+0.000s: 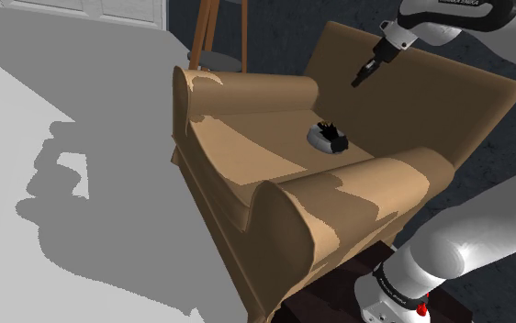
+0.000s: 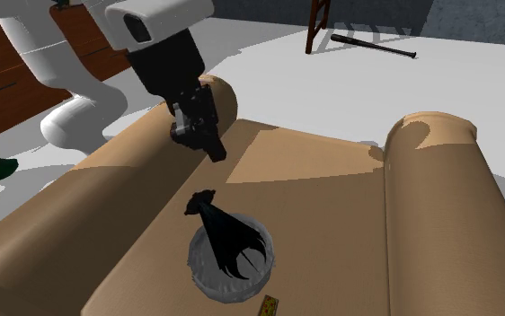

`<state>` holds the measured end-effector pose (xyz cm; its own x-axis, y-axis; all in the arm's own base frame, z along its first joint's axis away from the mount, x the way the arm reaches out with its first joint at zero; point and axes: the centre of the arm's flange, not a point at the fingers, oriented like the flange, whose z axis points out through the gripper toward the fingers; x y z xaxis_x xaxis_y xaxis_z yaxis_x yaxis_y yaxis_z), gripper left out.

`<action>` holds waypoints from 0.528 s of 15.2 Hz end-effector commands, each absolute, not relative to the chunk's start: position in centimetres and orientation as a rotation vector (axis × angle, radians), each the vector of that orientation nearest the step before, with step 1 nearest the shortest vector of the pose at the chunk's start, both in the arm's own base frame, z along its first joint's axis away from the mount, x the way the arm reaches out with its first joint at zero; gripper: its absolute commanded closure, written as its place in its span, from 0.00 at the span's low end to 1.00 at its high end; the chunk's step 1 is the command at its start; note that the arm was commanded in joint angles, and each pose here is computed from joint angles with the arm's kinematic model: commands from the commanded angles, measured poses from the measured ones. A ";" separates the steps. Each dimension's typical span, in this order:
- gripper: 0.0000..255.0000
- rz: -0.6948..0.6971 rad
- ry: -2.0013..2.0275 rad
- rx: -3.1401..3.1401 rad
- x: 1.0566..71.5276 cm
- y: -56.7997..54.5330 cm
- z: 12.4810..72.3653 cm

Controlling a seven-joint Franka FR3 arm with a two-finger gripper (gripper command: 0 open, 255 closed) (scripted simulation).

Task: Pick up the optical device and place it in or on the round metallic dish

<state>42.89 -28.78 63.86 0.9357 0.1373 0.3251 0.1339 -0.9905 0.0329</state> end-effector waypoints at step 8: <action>0.00 0.225 -0.168 3.087 46.7 -27.3 56.7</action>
<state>45.78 -27.52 57.78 0.9825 -0.0578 0.1769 -0.0639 -0.9975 0.0289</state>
